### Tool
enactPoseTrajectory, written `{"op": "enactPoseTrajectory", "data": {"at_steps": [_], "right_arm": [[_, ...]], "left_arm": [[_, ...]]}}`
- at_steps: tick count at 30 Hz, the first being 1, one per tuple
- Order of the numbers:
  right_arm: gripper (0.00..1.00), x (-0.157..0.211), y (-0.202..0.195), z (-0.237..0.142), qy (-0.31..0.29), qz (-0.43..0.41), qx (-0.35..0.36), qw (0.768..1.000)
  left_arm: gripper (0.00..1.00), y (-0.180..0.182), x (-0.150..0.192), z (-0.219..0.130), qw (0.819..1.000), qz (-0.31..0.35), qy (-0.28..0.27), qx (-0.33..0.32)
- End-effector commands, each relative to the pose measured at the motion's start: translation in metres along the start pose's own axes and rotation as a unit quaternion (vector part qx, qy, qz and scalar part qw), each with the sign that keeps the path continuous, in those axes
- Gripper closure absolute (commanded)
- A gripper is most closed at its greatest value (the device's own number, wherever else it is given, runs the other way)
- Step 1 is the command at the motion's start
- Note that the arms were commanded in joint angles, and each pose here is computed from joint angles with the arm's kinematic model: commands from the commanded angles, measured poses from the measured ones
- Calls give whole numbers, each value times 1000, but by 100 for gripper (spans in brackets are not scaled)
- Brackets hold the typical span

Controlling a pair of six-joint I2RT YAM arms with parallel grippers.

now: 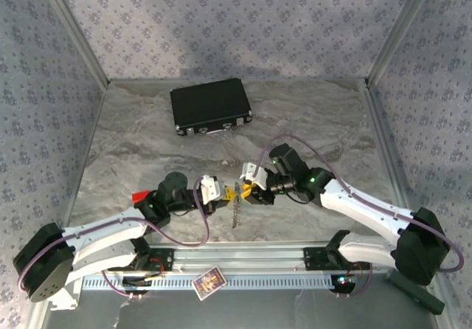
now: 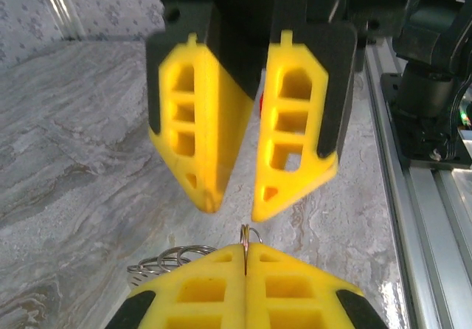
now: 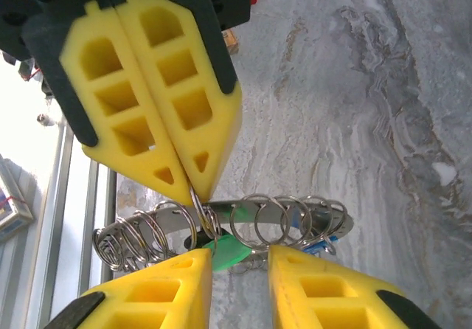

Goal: Put the keys on the keyring

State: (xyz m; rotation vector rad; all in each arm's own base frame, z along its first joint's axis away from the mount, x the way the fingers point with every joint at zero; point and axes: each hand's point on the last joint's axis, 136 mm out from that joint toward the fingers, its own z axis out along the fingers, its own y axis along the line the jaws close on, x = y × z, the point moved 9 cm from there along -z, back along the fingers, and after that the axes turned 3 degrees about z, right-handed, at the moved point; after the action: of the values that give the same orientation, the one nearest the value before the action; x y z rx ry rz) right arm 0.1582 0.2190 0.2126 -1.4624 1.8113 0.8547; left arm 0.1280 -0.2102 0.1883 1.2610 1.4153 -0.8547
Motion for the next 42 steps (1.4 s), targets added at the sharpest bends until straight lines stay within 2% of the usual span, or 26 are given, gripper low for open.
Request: {"op": "enactPoseTrajectory", "data": {"at_steps": [1,13,19,22,25,30,34,38,42], "right_arm": [[73,-9,1,1,-56,14,-14,998],[78,-6,-1,5,-67,19,-22,997],[100,-10,0,3,-66,15,-26,997],[100,-13,1,-1,-53,4,-24,998],[100,-17,3,-5,-29,-15,-19,999],[100,-19,6,-6,45,-52,-7,998],[100,-20,8,-2,89,-72,-3,993],[100,-26,11,3,95,-89,-2,991],[100,-33,14,7,89,-97,-9,991]], "left_arm": [[100,3,-16,-1,998,7,-66,-17],[100,1,-15,-2,997,5,-75,-11],[100,1,-15,-1,997,3,-74,-12],[86,4,-12,0,999,-4,-49,-21],[82,3,-11,0,1000,-2,-23,-16],[82,3,-11,0,1000,8,20,-4],[81,3,-14,-1,1000,15,18,-2],[82,2,-16,0,1000,16,15,7],[86,2,-15,2,1000,17,18,13]]}}
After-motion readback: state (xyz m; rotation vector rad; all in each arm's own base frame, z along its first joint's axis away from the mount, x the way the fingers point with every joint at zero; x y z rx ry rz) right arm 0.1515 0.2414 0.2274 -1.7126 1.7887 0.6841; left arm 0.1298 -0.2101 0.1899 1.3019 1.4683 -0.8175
